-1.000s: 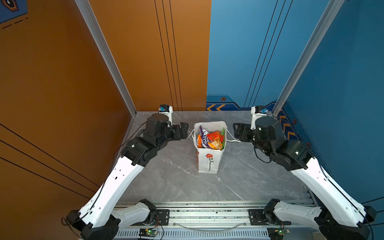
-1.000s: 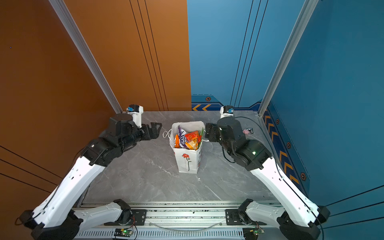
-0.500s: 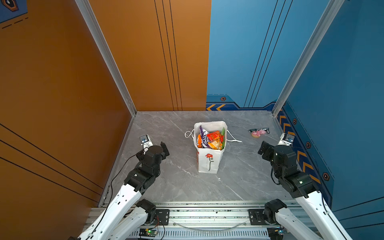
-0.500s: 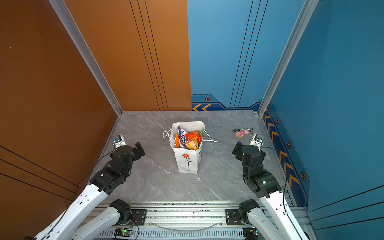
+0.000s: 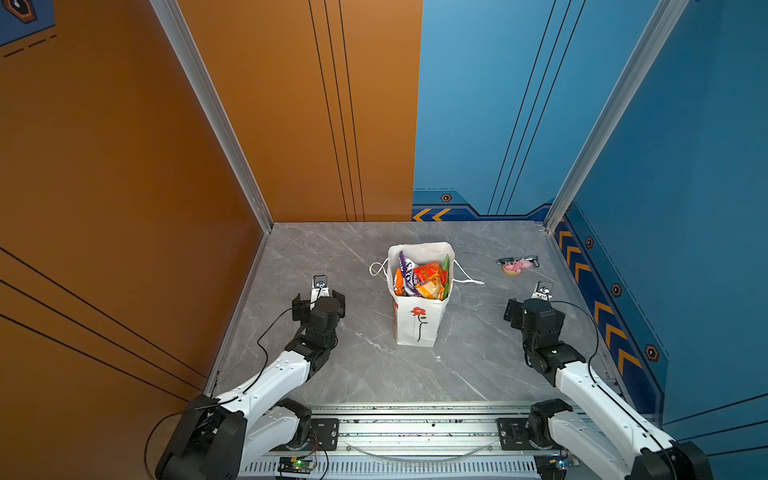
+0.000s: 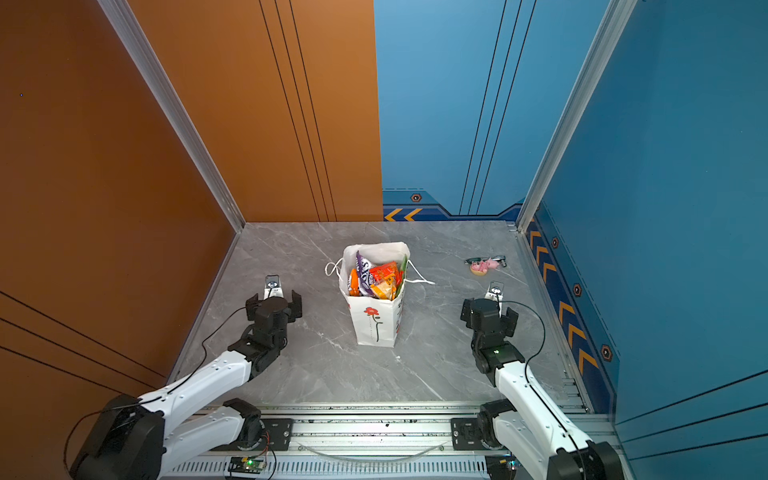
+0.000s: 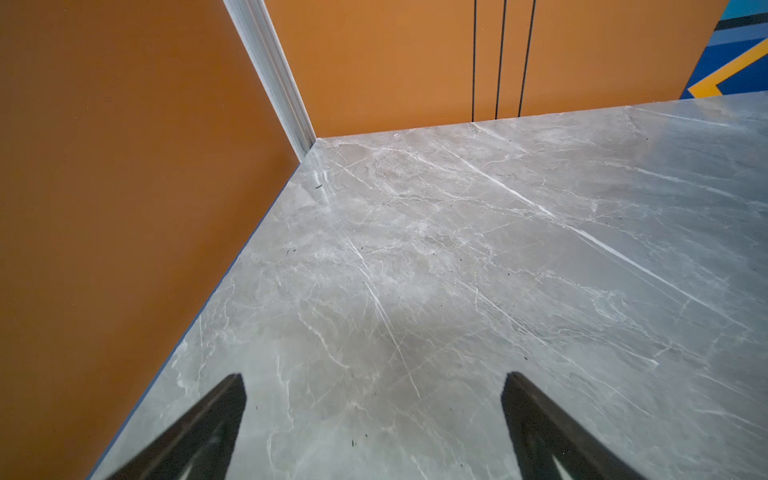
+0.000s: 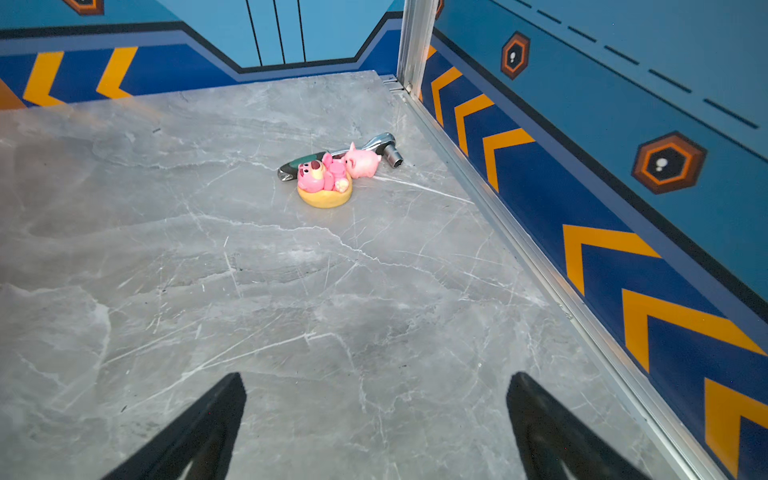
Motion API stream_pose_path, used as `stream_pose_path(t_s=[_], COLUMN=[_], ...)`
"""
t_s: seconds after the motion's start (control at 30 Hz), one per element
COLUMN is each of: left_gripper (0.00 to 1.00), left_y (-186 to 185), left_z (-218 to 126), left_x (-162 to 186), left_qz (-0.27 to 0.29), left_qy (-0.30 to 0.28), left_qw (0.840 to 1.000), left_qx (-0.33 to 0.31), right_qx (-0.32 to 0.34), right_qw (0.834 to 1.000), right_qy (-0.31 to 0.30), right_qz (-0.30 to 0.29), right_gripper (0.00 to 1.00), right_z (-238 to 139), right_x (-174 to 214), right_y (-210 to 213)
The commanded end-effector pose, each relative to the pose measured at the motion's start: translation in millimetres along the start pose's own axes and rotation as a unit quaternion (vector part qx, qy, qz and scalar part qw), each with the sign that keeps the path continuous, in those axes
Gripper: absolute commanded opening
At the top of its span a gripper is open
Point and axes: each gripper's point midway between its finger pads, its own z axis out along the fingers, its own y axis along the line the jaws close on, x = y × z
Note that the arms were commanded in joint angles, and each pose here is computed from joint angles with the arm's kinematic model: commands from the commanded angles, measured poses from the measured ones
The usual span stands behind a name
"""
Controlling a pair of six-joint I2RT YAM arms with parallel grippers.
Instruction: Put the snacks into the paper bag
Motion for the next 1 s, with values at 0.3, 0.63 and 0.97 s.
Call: stream_pose_path(t_s=[0.3,0.63,0.97], left_gripper=[0.98,0.98,0.98], left_y=[-17.4,15.9,16.1], left_z=[54.3,81.9,81.8], left_x=[28.0,44.3,42.9], left_qz=[0.014,-0.068,-0.065], left_qy=[-0.026,0.007,0.002], left_qw=[0.994,0.996,0.997], left_qx=[0.104,0.058,0.051], right_qx=[-0.03,-0.153,-0.126], right_qw=[0.993,0.982,0.99], right_qy=[-0.079,-0.073,-0.065], right_qz=[-0.078,-0.089,-0.02], right_gripper=[1.0,1.0,1.0], right_z=[43.6,46.6,80.7], right_x=[-13.2,-9.9,-2.1], right_y=[24.1,54.4,50.7])
